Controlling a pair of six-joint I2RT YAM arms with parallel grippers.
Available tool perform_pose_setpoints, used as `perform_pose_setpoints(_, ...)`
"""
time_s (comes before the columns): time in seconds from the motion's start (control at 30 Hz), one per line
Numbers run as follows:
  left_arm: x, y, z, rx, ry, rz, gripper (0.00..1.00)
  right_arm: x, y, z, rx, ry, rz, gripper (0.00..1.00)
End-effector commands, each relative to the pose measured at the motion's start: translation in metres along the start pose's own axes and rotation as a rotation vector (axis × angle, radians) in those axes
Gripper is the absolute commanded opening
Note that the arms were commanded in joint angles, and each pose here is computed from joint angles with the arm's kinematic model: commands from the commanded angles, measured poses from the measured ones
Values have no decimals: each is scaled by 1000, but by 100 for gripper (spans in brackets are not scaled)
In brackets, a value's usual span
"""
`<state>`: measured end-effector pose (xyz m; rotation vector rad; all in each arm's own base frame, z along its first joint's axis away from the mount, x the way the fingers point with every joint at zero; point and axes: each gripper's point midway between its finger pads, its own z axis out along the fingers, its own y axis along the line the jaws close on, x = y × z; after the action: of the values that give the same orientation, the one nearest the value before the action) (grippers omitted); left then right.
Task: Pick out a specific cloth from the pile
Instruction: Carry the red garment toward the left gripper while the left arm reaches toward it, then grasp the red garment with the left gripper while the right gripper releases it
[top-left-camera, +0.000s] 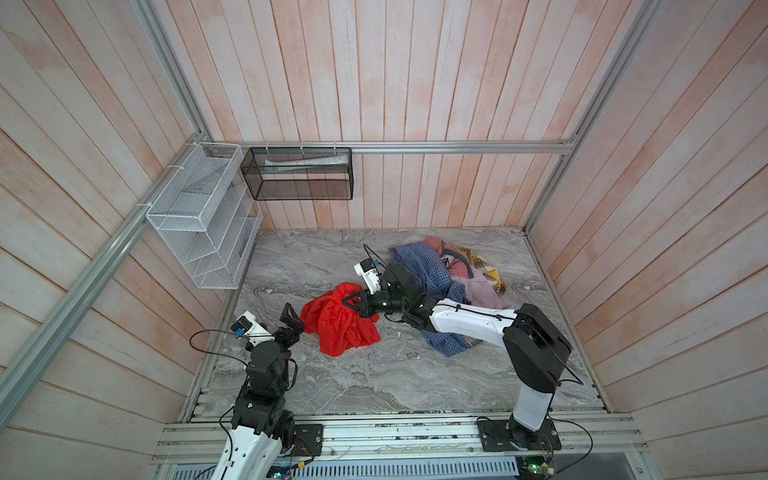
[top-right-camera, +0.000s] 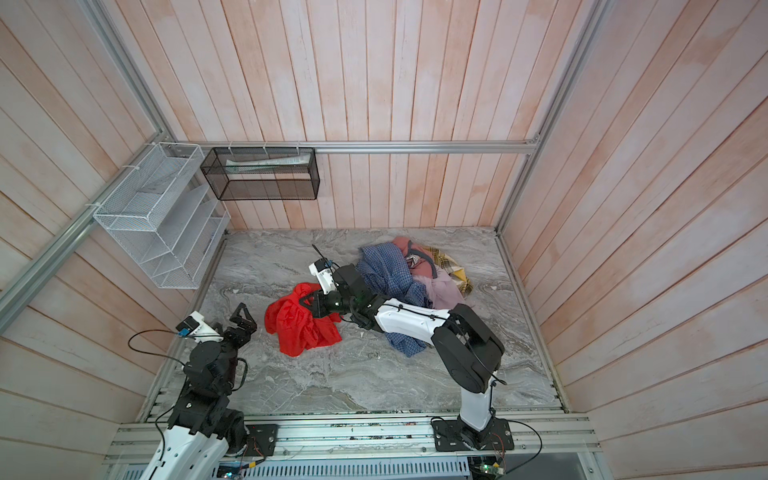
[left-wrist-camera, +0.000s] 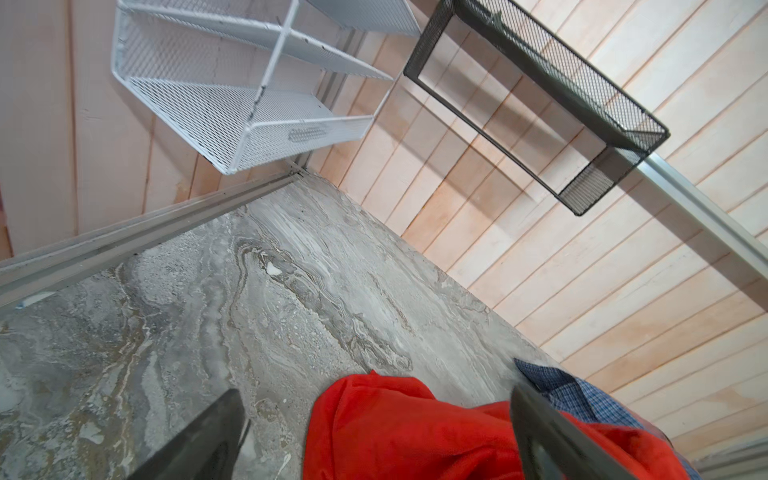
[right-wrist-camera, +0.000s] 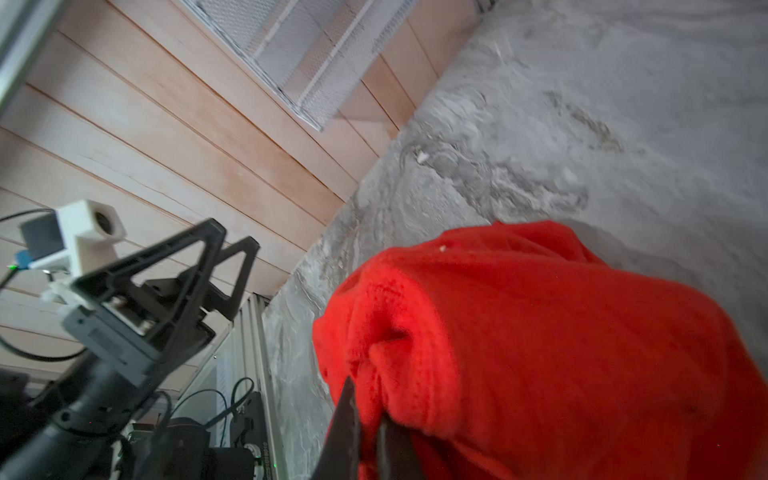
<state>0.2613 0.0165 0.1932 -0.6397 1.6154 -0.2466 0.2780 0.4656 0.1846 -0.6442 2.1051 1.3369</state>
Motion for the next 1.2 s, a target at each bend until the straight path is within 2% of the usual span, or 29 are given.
perform_pose_setpoints(0.0, 2, -25, 5, 99, 54, 31, 100, -6, -1, 6, -5, -9, 0, 0)
perform_pose_setpoints(0.17, 25, -35, 16, 117, 190, 64, 100, 16, -23, 23, 33, 66, 42, 0)
perform_pose_setpoints(0.27, 40, -52, 16, 209, 269, 92, 100, 27, -33, 25, 65, 95, 52, 2)
perform_pose_setpoints(0.33, 51, -62, 14, 270, 323, 121, 100, 34, -41, 24, 92, 110, 51, 18)
perform_pose_setpoints(0.37, 56, -62, 15, 272, 344, 133, 100, 37, -45, 24, 113, 120, 49, 31)
perform_pose_setpoints(0.5, 65, -56, 16, 247, 389, 157, 100, 45, -60, 17, 178, 143, 43, 52)
perform_pose_setpoints(0.6, 67, -61, 15, 272, 410, 179, 100, 25, -46, 7, 167, 102, -7, 71)
perform_pose_setpoints(0.67, 68, -67, 14, 283, 425, 208, 100, 9, -36, 0, 166, 76, -34, 75)
perform_pose_setpoints(0.8, 72, -75, 17, 262, 428, 282, 100, -17, -26, -27, 208, 17, -79, 83)
perform_pose_setpoints(0.9, 79, -89, 17, 294, 445, 317, 100, -28, -30, -54, 275, -20, -110, 98)
perform_pose_setpoints(1.03, 98, -108, 15, 324, 477, 432, 100, -40, -44, -100, 378, -89, -136, 98)
perform_pose_setpoints(1.17, 125, -117, 15, 307, 547, 553, 100, -49, -73, -158, 461, -196, -85, 98)
